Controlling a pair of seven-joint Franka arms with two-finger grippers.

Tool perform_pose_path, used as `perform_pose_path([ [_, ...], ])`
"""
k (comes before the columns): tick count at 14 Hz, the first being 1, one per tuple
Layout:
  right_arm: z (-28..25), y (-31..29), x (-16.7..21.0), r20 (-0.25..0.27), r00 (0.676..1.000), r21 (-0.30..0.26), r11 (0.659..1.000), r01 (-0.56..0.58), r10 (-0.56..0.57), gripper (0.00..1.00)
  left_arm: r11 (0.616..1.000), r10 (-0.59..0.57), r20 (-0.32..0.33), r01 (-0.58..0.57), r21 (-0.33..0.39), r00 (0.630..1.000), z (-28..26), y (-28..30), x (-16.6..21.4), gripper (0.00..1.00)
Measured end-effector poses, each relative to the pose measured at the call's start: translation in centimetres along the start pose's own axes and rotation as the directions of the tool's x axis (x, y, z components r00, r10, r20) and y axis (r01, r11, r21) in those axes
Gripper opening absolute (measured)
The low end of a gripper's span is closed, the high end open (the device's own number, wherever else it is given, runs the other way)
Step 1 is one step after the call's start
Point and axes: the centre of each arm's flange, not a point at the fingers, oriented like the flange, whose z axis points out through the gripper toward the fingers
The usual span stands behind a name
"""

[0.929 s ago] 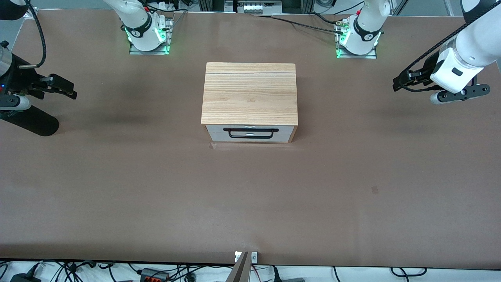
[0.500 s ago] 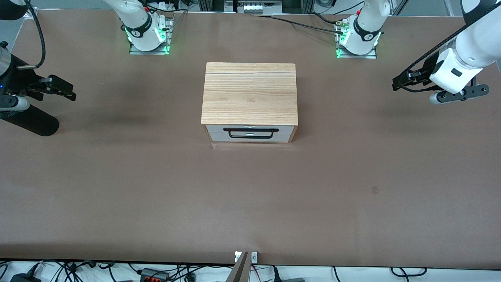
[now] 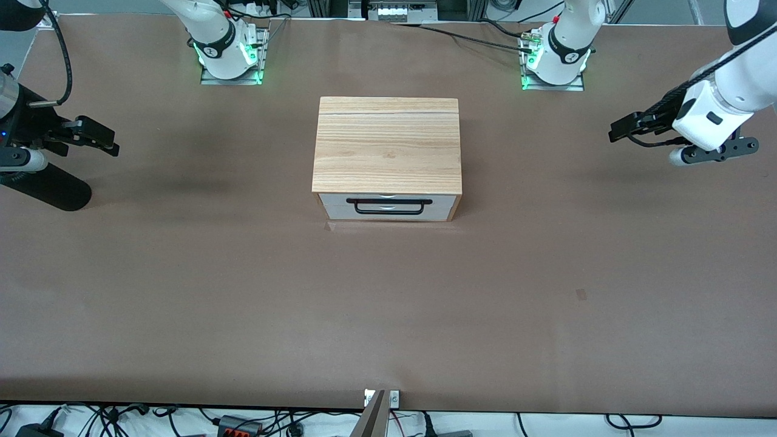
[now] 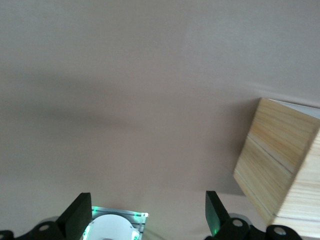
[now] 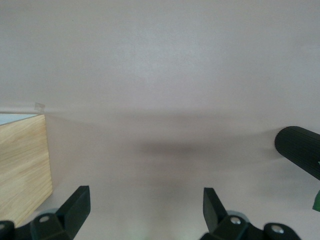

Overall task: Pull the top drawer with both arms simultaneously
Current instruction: 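Raise both grippers from rest and start moving toward the wooden cabinet, then reach both grippers to the black drawer handle from either end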

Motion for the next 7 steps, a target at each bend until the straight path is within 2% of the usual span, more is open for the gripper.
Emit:
perform_pose_path([
  [3,0.3,-0.5,-0.2,0.028,1.0,0.001,1.0,0.012,-0.012,1.0,0.991,0.043,0.052,-0.036,-0.126,0.998,1.4,0.2,1.4,1.0],
  [5,0.9,-1.4,-0.5,0.068,0.997,0.002,1.0,0.028,-0.028,1.0,0.976,0.086,0.06,-0.072,-0.204,0.995,3.7,0.6,4.3,1.0],
  [7,2.1,-2.6,-0.5,0.118,0.992,0.003,0.999,0.048,-0.048,1.0,0.932,0.175,0.045,-0.151,-0.33,0.984,6.8,1.7,7.6,1.0],
])
